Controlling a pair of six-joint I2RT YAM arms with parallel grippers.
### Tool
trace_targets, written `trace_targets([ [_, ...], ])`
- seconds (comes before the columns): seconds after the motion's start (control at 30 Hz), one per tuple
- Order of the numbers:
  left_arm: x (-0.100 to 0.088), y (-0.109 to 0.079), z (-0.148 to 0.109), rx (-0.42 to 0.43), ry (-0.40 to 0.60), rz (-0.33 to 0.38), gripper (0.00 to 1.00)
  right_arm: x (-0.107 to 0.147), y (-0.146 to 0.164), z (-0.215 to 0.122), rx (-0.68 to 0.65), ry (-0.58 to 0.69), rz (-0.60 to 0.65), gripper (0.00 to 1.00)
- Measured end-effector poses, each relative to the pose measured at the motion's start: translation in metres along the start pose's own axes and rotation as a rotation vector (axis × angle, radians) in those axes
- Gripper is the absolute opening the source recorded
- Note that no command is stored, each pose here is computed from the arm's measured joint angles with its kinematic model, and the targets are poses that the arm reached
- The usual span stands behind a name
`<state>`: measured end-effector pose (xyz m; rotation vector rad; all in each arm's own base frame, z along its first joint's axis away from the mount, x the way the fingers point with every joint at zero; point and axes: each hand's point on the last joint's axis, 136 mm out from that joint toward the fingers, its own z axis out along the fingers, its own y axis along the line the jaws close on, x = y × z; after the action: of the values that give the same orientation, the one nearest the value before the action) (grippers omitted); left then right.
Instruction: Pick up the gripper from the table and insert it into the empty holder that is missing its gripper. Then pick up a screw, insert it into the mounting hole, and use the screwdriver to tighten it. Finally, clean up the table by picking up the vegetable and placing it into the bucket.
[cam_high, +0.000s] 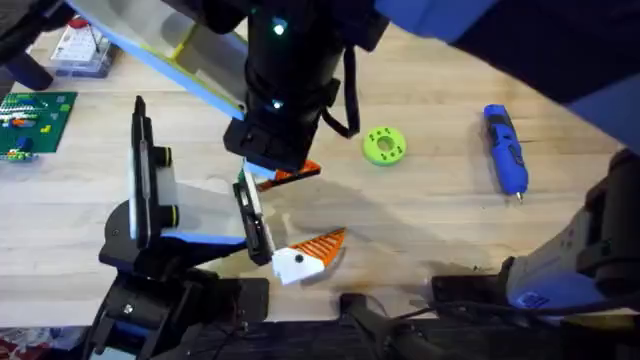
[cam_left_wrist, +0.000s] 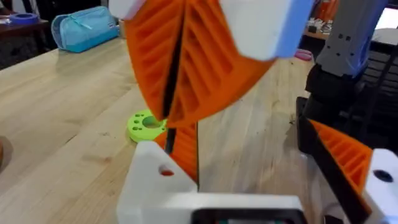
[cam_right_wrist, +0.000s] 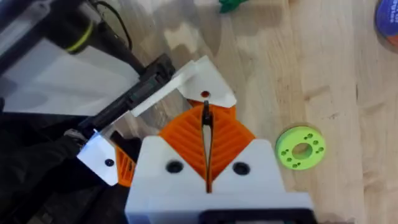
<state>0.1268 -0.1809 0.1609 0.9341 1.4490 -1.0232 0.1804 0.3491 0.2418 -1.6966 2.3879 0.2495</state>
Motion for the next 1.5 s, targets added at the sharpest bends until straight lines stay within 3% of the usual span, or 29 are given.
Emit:
trace_targets([
  [1.5,0.0,0.0,0.0,0.0,0.0,0.0,0.987,0.0034,0.0022,0.0003,-0.004,0.015,-0.003,0.013],
])
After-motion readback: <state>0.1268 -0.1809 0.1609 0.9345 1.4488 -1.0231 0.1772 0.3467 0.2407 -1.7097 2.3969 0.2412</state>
